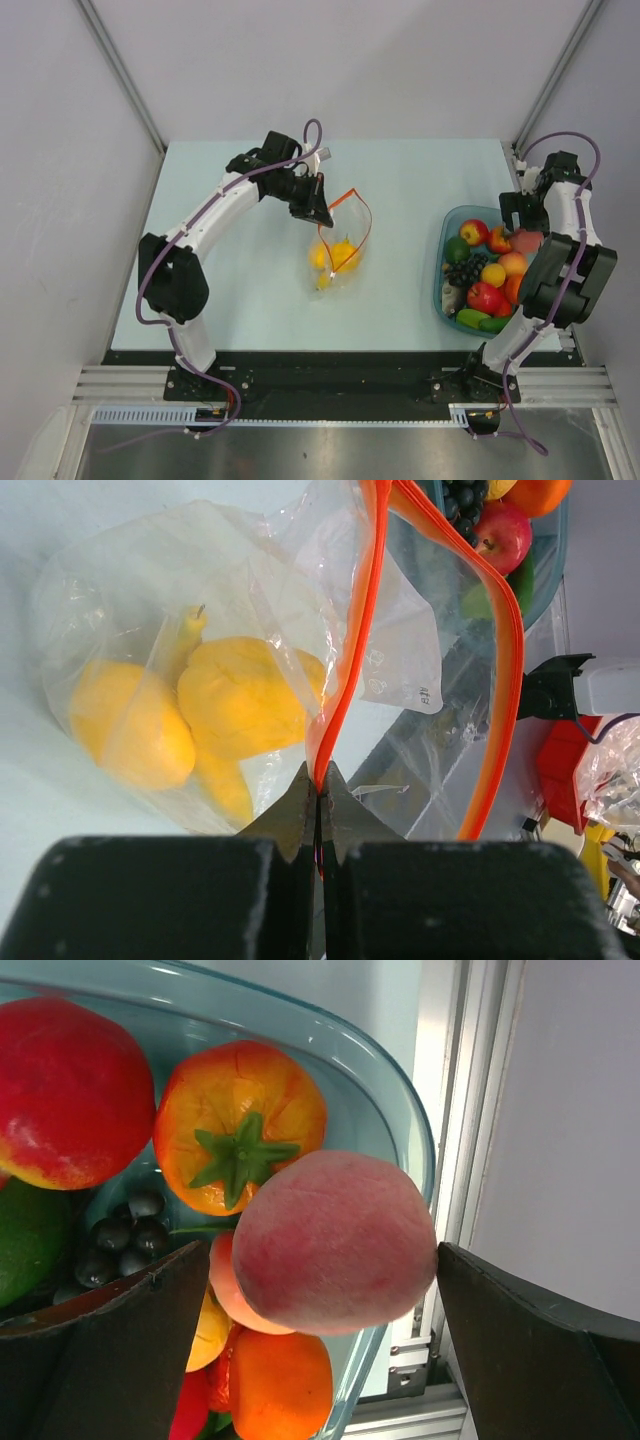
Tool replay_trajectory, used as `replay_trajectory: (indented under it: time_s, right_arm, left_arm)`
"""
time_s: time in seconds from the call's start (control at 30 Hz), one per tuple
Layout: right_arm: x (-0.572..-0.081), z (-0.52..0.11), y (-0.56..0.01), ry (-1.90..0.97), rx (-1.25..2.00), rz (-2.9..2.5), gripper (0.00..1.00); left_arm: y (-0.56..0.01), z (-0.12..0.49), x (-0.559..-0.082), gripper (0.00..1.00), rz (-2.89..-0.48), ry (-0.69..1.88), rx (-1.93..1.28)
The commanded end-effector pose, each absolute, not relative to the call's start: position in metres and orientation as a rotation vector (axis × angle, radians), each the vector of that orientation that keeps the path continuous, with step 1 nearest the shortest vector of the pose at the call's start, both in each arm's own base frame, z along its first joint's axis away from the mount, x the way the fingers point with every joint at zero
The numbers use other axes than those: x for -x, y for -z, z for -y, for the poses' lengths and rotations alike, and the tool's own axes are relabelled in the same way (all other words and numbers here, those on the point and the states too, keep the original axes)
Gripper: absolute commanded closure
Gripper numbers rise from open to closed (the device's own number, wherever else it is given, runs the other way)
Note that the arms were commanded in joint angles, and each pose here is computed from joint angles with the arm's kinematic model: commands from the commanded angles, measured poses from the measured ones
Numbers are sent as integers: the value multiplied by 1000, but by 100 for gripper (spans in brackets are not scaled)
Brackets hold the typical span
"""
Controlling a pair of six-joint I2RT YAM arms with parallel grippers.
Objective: Place the food in the zip-top bag and seal the zipper
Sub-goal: Pick up the fake fruit from the bin, then place the fake fruit in the zipper food storage bag.
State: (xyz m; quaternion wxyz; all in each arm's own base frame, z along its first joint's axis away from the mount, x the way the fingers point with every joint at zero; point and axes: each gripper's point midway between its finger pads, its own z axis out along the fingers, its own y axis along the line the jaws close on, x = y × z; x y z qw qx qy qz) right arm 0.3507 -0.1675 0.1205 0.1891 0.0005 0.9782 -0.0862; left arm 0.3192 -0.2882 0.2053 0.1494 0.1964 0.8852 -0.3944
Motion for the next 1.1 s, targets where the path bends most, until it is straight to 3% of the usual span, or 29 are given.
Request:
replay_trajectory:
  time_s: [0.0,0.13,0.3,0.33,0.6,0.83,0.93,1.07]
  right_arm:
    - [-353,178,-112,340,17,-2757,1]
    - [-347,180,-109,356,38,-2778,13]
    - [-346,176,-137,368,58,-2709,18]
    - [-346,172,-142,361,69,-2694,24]
    - [-366,109,-198,203,208,-2520,44]
    - [-364,-63,-295,-549,567,-2151,45]
    - [-364,-116,-333,-725,655,-1979,46]
    - [-348,-213,-344,-899,893,-1855,46]
  left_arm:
    - [-220,288,-327,100,-2478,1120,-602]
    - [-218,287,-327,100,-2486,1122,-594]
    - [-220,287,-330,100,-2474,1120,-589]
    - [-221,287,-331,100,-2474,1122,-588]
    - [-220,285,-331,100,-2476,1125,-586]
    - [-219,281,-332,100,-2485,1125,-576]
    - [-218,281,-331,100,-2491,1146,-566]
    - [-222,281,-337,100,-2481,1157,-551]
